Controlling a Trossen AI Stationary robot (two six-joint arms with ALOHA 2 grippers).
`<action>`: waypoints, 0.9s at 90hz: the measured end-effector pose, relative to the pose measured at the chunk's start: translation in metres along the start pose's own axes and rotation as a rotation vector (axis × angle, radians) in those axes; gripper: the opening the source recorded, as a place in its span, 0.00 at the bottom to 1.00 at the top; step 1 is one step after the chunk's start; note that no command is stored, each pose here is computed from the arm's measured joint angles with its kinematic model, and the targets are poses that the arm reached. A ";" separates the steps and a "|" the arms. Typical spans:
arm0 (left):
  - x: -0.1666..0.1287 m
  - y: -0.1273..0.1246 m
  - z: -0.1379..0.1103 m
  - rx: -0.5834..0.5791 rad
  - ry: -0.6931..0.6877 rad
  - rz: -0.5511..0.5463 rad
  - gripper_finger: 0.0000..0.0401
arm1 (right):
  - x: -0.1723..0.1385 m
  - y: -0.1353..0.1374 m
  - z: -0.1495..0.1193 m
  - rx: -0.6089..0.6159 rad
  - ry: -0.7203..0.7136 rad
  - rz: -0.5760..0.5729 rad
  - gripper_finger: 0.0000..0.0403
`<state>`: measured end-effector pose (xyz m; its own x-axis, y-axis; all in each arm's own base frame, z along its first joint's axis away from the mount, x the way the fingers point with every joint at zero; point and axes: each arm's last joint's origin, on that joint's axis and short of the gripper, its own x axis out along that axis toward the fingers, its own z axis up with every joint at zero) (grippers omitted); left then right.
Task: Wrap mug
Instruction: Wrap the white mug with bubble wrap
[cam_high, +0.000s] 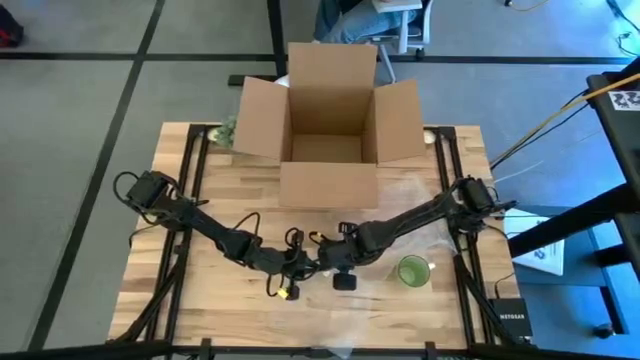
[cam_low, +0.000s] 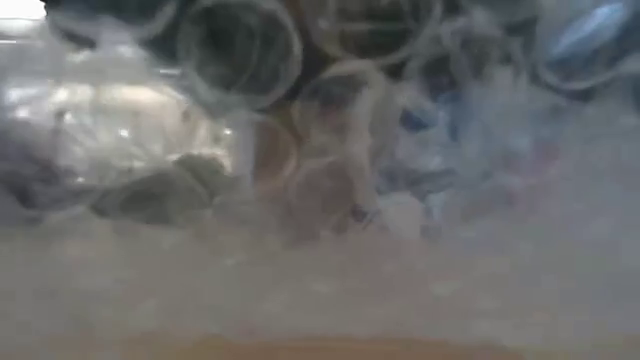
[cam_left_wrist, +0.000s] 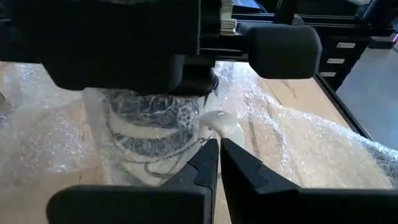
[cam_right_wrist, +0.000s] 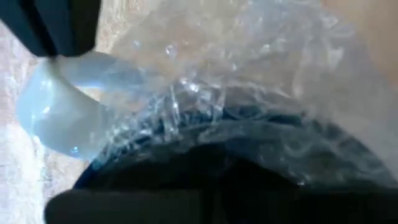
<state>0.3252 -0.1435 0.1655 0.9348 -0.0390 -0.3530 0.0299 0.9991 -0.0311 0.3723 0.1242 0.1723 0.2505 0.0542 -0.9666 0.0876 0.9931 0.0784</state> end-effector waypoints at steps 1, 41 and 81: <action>0.000 0.000 0.000 0.000 0.000 0.000 0.00 | 0.000 0.000 0.000 0.000 0.000 0.003 0.03; 0.000 0.000 -0.001 0.003 0.008 0.002 0.00 | -0.043 0.010 0.023 -0.051 0.007 0.001 0.31; 0.000 0.000 -0.001 0.004 0.010 0.001 0.00 | -0.067 0.009 0.031 -0.063 0.007 -0.006 0.31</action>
<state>0.3249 -0.1432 0.1646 0.9314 -0.0378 -0.3620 0.0300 0.9992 -0.0272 0.3865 0.1265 0.2454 0.2437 0.0490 -0.9686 0.0285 0.9979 0.0576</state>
